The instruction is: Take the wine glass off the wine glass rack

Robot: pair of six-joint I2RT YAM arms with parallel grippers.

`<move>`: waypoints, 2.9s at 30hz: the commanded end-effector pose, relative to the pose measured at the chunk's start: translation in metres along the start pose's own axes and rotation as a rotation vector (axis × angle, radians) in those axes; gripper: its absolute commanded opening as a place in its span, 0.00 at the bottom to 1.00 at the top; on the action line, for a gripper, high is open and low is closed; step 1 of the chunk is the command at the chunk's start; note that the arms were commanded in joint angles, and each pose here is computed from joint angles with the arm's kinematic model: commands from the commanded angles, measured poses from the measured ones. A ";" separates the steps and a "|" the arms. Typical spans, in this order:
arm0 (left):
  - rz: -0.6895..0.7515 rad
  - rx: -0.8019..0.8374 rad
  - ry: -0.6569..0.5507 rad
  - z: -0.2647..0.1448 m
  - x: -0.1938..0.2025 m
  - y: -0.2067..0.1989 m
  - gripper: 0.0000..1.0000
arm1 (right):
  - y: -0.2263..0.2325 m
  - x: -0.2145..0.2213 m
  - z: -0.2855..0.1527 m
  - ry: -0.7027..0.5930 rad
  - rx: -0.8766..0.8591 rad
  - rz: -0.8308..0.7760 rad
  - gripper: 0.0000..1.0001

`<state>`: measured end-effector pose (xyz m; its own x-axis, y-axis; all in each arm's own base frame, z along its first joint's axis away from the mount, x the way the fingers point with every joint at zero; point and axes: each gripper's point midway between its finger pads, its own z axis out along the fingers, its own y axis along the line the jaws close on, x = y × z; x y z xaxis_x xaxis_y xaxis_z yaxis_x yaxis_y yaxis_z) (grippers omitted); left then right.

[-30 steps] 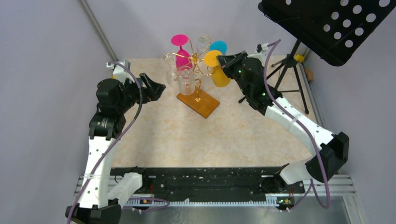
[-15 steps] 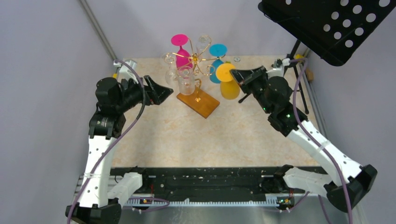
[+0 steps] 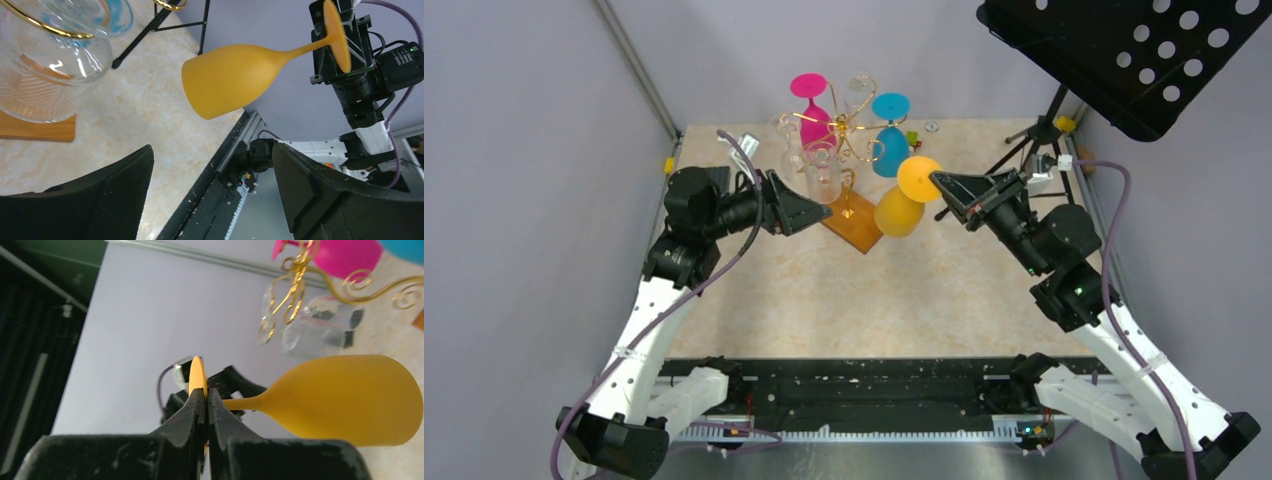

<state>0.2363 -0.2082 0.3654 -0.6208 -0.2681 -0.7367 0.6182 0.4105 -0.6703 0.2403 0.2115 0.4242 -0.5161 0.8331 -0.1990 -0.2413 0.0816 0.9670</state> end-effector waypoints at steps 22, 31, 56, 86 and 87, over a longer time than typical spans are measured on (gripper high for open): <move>-0.135 0.499 -0.120 0.011 -0.028 -0.126 0.83 | 0.102 0.013 -0.038 0.209 -0.464 0.371 0.00; -0.153 0.550 -0.145 -0.017 -0.033 -0.155 0.62 | 0.094 0.005 -0.038 0.143 -0.474 0.359 0.00; 0.039 0.613 -0.225 -0.028 -0.064 -0.187 0.00 | 0.042 0.003 -0.007 0.063 -0.307 0.252 0.40; 0.498 -1.170 -0.545 -0.117 -0.194 0.044 0.00 | -0.012 -0.072 -0.033 -0.348 0.125 -0.283 0.70; 0.503 -1.174 -0.474 -0.110 -0.189 0.053 0.00 | -0.014 -0.073 -0.034 -0.350 0.130 -0.283 0.70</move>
<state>0.3299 -0.0709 0.4954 0.0349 -0.1984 -0.9795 -0.0495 0.9785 -0.2000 0.2577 0.1464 0.3993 -0.1968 0.8966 -0.3968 -0.1998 0.3595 0.9115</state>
